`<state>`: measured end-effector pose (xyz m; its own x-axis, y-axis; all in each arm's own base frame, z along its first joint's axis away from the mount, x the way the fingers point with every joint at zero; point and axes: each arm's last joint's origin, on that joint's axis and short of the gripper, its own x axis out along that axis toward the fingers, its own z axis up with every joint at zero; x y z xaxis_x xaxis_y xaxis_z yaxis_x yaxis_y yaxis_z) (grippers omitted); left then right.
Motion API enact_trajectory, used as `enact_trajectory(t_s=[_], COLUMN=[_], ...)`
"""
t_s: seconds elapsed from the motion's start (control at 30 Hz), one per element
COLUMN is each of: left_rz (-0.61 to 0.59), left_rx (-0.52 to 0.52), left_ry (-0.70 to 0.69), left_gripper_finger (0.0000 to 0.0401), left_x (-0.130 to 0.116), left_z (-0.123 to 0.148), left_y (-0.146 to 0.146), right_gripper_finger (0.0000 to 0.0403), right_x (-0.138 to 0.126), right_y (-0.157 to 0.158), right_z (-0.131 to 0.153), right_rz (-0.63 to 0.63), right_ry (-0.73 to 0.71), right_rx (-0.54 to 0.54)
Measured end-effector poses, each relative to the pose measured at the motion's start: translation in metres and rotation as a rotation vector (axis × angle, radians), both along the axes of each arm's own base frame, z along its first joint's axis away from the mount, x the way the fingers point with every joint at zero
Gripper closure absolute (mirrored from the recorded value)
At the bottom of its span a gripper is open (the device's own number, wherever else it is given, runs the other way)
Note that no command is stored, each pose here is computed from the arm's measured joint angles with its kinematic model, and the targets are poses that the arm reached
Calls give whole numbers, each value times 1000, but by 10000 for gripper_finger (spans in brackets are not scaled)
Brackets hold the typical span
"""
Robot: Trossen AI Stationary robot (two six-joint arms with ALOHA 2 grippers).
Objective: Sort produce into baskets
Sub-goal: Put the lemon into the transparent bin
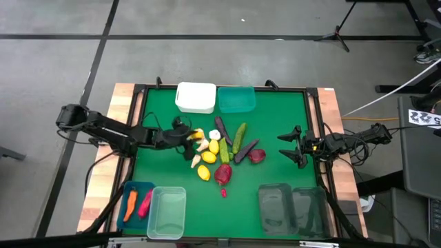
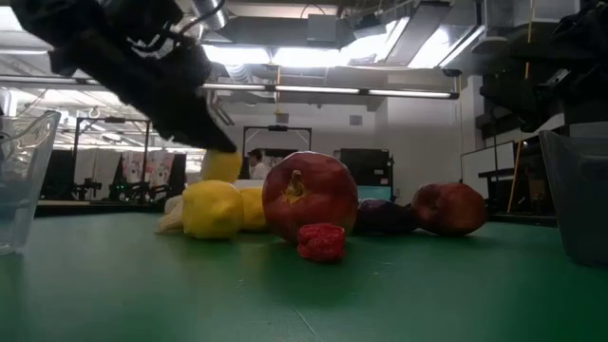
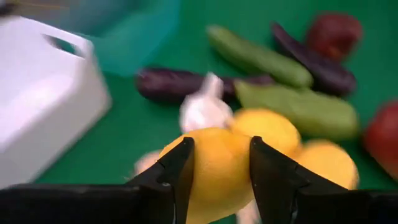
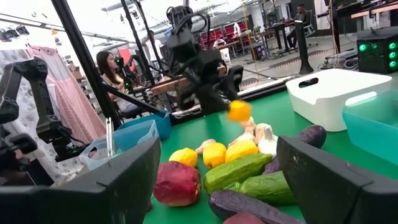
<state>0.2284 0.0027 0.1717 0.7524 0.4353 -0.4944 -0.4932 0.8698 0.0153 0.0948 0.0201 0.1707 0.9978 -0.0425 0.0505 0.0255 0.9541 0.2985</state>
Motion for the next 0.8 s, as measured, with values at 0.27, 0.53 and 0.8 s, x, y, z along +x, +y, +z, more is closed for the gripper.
enact_trajectory(t_s=[0.27, 0.53, 0.8], left_rz=[53, -310, -660], left_rx=[16, -219, -446], left_ry=[-57, -109, -254], left_gripper_finger=[272, 272, 272], left_x=[-3, -15, -35], left_z=[18, 34, 61], left_y=[13, -14, -74], right_gripper_finger=[81, 81, 81], right_x=[0, 0, 0], right_y=[0, 0, 0], right_z=[0, 0, 0], right_rz=[0, 1, 1], right_ry=[1, 0, 0], right_rx=[-1, -1, -1])
